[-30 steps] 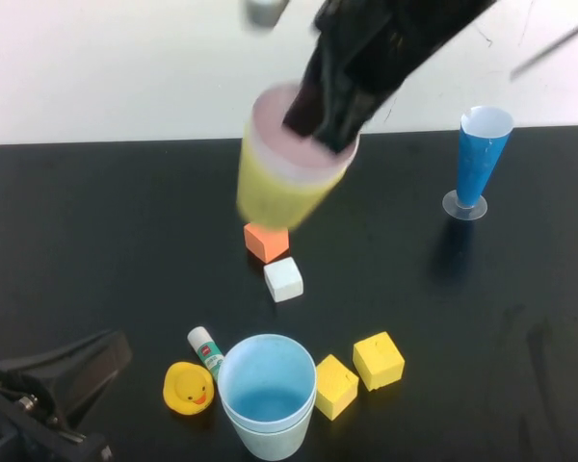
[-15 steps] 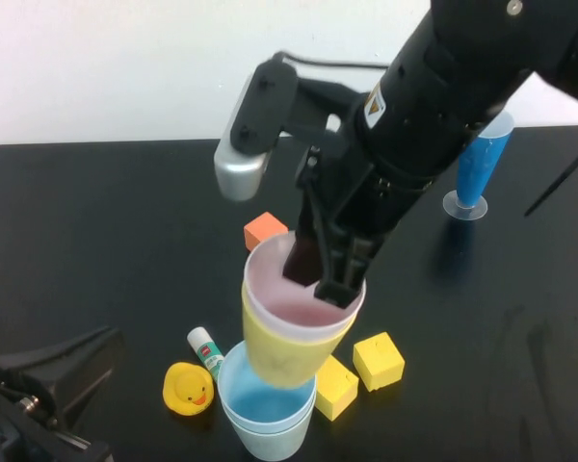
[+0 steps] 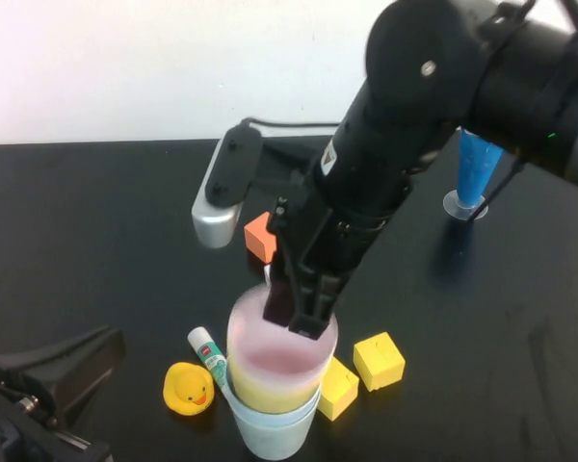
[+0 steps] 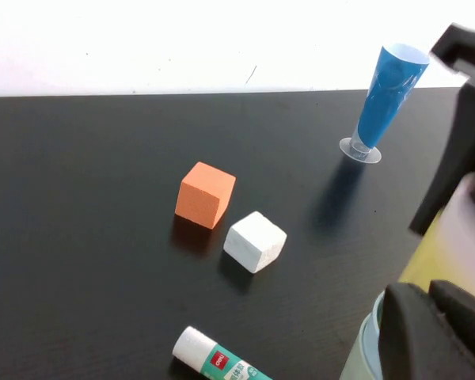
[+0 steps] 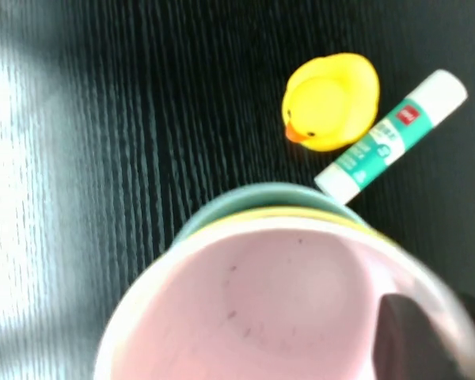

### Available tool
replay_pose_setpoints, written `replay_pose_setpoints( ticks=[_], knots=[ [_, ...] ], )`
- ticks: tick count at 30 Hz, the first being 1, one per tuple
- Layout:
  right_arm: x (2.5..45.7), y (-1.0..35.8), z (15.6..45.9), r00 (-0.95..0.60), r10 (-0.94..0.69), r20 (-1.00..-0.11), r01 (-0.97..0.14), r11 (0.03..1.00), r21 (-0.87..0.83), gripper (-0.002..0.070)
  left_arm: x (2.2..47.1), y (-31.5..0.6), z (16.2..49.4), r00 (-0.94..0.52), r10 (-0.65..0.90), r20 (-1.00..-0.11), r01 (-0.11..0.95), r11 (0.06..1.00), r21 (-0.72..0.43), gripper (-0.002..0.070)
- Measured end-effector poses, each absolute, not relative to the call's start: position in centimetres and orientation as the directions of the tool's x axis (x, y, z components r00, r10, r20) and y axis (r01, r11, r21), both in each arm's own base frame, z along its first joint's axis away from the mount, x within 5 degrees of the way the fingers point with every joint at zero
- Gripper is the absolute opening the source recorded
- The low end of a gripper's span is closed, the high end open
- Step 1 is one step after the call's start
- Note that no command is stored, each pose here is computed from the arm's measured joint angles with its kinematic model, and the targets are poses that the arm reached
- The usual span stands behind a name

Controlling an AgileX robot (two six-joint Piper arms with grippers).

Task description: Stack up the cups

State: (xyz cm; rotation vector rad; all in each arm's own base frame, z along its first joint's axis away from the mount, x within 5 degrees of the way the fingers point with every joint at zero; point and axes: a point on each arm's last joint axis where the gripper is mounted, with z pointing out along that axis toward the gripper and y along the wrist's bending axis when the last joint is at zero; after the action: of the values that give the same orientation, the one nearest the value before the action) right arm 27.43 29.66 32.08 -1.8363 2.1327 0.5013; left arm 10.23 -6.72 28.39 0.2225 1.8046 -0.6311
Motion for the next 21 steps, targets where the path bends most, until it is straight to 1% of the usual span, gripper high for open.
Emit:
replay_pose_setpoints(
  ticks=[1, 5, 8, 11, 13, 15, 18, 20, 21],
  knots=[
    [27.5, 29.8, 31.8, -0.154, -0.892, -0.426, -0.988, 0.131, 0.083, 0.0117, 10.2, -6.7, 28.4, -0.329, -0.162, -0.931, 0.454, 0.837, -0.306, 0.0001],
    [27.6, 30.0, 31.7, -0.159, -0.887, -0.434, -0.987, 0.132, 0.093, 0.0237, 10.2, -6.7, 28.4, -0.313, -0.14, -0.939, 0.461, 0.843, -0.279, 0.0001],
    [27.7, 30.1, 32.6, -0.148, -0.879, -0.453, -0.989, 0.127, 0.076, 0.0277, 10.3, -6.7, 28.4, -0.292, -0.108, -0.95, 0.47, 0.849, -0.241, 0.0001],
    [27.9, 30.3, 34.8, -0.13, -0.853, -0.506, -0.991, 0.132, 0.031, 0.0283, 10.4, -6.5, 28.9, -0.252, -0.052, -0.966, 0.47, 0.866, -0.169, 0.0001],
    [27.7, 29.9, 36.9, -0.118, -0.835, -0.538, -0.989, 0.15, -0.016, 0.0272, 10.5, -6.2, 29.5, -0.229, -0.015, -0.973, 0.448, 0.886, -0.119, 0.0001],
    [27.3, 28.9, 39.5, -0.086, -0.824, -0.56, -0.979, 0.173, -0.105, 0.0236, 10.7, -5.8, 30.2, -0.218, 0.009, -0.976, 0.412, 0.907, -0.084, 0.0001],
    [26.3, 26.1, 43.5, -0.04, -0.834, -0.551, -0.934, 0.228, -0.276, 0.0134, 10.9, -4.8, 31.6, -0.222, 0.028, -0.975, 0.319, 0.947, -0.046, 0.0001],
    [25.4, 23.5, 46.1, -0.047, -0.849, -0.527, -0.867, 0.296, -0.4, 0.0064, 11.0, -4.3, 32.2, -0.233, 0.026, -0.972, 0.274, 0.961, -0.039, 0.0001],
    [24.9, 22.1, 47.3, -0.056, -0.854, -0.518, -0.826, 0.332, -0.457, 0.0041, 10.9, -4.2, 32.3, -0.236, 0.025, -0.971, 0.262, 0.964, -0.039, 0.0001]
  ],
)
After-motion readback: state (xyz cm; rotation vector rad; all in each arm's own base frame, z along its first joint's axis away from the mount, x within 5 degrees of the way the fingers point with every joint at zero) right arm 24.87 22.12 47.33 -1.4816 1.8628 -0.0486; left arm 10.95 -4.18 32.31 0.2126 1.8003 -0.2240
